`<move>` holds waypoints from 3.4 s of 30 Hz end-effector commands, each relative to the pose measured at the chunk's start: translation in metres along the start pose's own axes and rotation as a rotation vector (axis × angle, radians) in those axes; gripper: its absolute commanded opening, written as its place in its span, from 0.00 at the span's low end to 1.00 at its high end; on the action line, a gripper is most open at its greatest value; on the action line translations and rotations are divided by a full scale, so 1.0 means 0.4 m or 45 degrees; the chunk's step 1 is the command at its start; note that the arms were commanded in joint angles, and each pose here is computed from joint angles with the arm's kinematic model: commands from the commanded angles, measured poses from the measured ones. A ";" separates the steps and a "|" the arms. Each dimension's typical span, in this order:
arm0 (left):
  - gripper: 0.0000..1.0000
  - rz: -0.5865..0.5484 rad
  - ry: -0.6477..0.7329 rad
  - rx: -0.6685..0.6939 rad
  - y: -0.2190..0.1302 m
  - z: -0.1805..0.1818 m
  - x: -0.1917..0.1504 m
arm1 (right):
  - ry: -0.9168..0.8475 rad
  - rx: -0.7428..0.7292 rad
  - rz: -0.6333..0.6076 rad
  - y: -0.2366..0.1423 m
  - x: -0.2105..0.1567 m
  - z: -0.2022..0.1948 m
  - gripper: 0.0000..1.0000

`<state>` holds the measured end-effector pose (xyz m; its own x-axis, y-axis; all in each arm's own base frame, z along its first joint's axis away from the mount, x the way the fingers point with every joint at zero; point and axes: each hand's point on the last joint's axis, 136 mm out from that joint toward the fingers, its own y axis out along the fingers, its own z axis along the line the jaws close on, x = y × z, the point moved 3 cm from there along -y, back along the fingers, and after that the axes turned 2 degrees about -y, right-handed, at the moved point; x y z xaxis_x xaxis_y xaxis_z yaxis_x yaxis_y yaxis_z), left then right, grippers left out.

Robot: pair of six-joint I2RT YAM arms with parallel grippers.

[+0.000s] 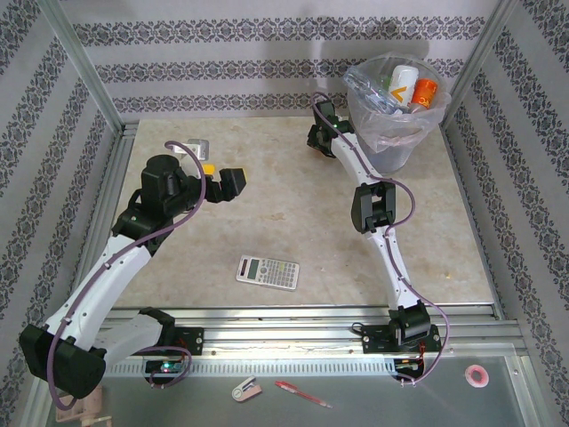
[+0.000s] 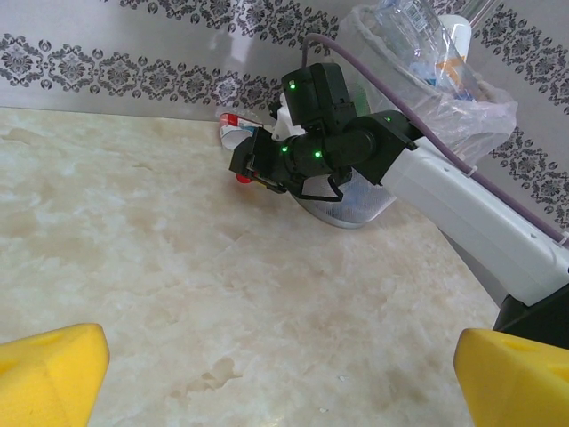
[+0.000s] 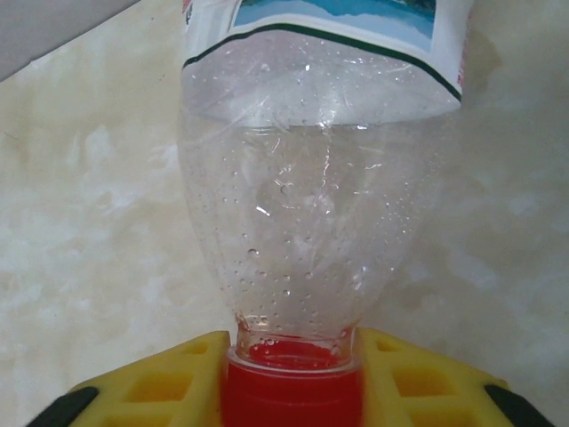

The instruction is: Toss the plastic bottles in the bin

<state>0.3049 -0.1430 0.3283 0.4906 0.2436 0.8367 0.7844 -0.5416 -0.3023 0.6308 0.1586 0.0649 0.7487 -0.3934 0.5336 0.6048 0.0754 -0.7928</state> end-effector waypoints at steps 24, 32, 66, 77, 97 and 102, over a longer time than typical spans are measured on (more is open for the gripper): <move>1.00 -0.239 0.058 0.088 -0.075 0.009 0.108 | -0.300 0.221 0.051 -0.516 -0.200 0.155 0.00; 1.00 -0.288 0.052 -0.024 -0.042 -0.018 0.145 | -0.174 0.244 0.086 -0.771 -0.336 -0.009 0.00; 1.00 -0.110 0.096 -0.227 0.158 -0.114 0.075 | 0.130 -0.010 -0.291 -1.083 -0.087 -0.463 0.00; 1.00 -0.088 0.093 -0.221 0.159 -0.110 0.067 | 0.085 0.182 -0.362 -1.020 0.318 -0.305 0.54; 1.00 -0.075 0.050 -0.199 0.162 -0.098 0.058 | 0.120 0.175 -0.309 -0.997 0.269 -0.389 0.70; 1.00 -0.072 0.052 -0.187 0.163 -0.093 0.053 | 0.116 0.172 -0.350 -1.044 0.251 -0.404 0.73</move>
<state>0.3572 -0.2040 0.3371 0.4435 0.2269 0.8671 0.7368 -0.6431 -0.2086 0.4251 -0.0623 0.3743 0.5769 -0.5230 0.6274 0.7653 0.0776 -0.6390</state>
